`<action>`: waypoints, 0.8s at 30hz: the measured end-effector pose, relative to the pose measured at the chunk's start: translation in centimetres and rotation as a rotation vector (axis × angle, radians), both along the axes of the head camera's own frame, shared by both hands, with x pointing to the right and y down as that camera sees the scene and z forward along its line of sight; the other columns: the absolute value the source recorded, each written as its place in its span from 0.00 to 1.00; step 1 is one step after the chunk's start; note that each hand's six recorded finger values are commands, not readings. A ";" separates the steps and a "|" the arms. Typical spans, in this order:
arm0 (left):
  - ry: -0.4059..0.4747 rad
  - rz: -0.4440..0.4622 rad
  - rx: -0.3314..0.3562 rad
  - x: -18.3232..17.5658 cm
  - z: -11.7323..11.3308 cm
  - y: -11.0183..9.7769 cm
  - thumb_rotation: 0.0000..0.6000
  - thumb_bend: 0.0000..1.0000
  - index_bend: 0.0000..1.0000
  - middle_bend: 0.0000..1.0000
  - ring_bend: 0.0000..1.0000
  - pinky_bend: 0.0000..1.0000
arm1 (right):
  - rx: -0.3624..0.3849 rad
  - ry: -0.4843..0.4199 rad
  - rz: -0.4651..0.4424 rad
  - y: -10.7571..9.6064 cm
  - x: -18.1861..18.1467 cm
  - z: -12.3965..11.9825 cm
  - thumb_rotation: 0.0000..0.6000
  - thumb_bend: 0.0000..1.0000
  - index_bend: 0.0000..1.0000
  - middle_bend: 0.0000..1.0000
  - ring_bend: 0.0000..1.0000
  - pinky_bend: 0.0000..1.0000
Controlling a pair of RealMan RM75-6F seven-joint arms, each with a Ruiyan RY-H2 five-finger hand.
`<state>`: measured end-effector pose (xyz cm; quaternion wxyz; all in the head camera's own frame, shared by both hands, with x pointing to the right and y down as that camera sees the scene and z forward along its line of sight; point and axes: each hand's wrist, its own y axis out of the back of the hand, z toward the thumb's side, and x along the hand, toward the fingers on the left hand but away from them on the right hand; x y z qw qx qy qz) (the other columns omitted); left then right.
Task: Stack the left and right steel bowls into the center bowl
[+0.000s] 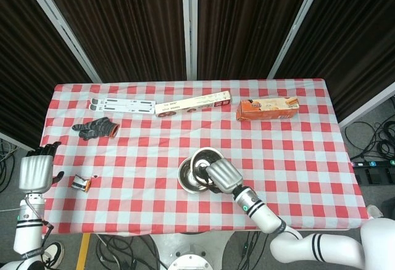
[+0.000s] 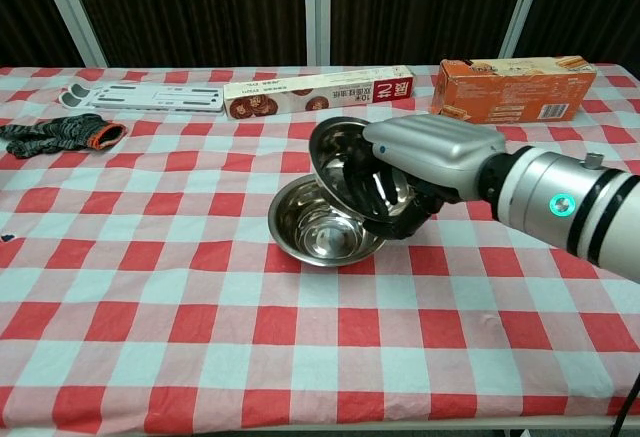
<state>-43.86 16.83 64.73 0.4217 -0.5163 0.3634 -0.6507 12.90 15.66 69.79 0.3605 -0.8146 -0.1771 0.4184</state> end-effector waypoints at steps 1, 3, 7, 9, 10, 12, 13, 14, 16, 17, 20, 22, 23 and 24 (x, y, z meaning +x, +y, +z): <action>0.000 -0.003 -0.001 -0.1 0.0 0.0 1.00 0.16 0.28 0.42 0.37 0.44 | 0.000 -0.005 -0.005 0.0 -0.4 0.1 1.00 0.46 0.73 0.61 0.53 0.68; 0.002 -0.008 -0.002 -0.3 0.0 0.0 1.00 0.16 0.28 0.42 0.37 0.44 | 0.001 -0.018 -0.012 -0.1 -1.3 0.1 1.00 0.46 0.73 0.61 0.53 0.68; 0.004 -0.013 -0.003 -0.7 0.0 0.0 1.00 0.16 0.28 0.42 0.36 0.44 | -0.001 -0.027 -0.027 -0.1 -2.2 0.2 1.00 0.33 0.69 0.58 0.52 0.66; 0.006 -0.014 -0.004 -0.8 0.0 0.0 1.00 0.16 0.28 0.42 0.36 0.44 | -0.011 -0.022 -0.038 0.1 -2.3 0.3 1.00 0.16 0.61 0.53 0.46 0.59; 0.006 -0.013 -0.004 -0.8 0.0 0.0 1.00 0.16 0.28 0.42 0.36 0.44 | -0.017 -0.019 -0.045 0.2 -2.2 0.3 1.00 0.09 0.56 0.50 0.42 0.55; 0.006 -0.010 -0.004 -0.8 0.0 0.0 1.00 0.16 0.28 0.42 0.36 0.44 | -0.033 -0.007 -0.059 0.2 -1.9 0.3 1.00 0.02 0.46 0.44 0.34 0.46; 0.005 -0.008 -0.004 -0.7 0.1 0.0 1.00 0.16 0.28 0.42 0.36 0.44 | -0.039 0.000 -0.065 0.2 -1.8 0.3 1.00 0.00 0.40 0.39 0.29 0.41; 0.006 -0.007 -0.005 -0.7 0.1 0.0 1.00 0.16 0.28 0.42 0.35 0.43 | -0.046 0.008 -0.070 0.2 -1.6 0.3 1.00 0.00 0.35 0.35 0.25 0.37; 0.005 -0.005 -0.006 -0.6 0.2 0.0 1.00 0.16 0.28 0.42 0.35 0.43 | -0.057 0.025 -0.078 0.0 -1.1 0.2 1.00 0.00 0.27 0.29 0.18 0.30; 0.005 -0.004 -0.005 -0.6 0.2 -0.1 1.00 0.16 0.28 0.42 0.35 0.43 | -0.060 0.032 -0.080 -0.1 -0.9 0.1 1.00 0.00 0.25 0.27 0.16 0.27; 0.011 -0.004 -0.003 -0.4 0.1 -0.1 1.00 0.16 0.28 0.42 0.35 0.43 | -0.054 0.050 -0.083 -0.6 -0.2 -0.6 1.00 0.00 0.22 0.25 0.14 0.24; 0.016 -0.001 -0.003 -0.3 0.1 -0.3 1.00 0.16 0.28 0.42 0.35 0.43 | -0.042 0.059 -0.081 -1.0 0.2 -1.3 1.00 0.00 0.22 0.25 0.14 0.24; 0.017 0.000 -0.002 -0.1 0.0 -0.3 1.00 0.16 0.28 0.42 0.35 0.43 | -0.036 0.063 -0.080 -1.1 0.5 -1.6 1.00 0.00 0.21 0.25 0.14 0.24; 0.020 0.002 -0.002 0.0 0.0 -0.3 1.00 0.16 0.28 0.42 0.35 0.43 | -0.027 0.068 -0.077 -1.3 0.8 -2.2 1.00 0.00 0.21 0.25 0.14 0.24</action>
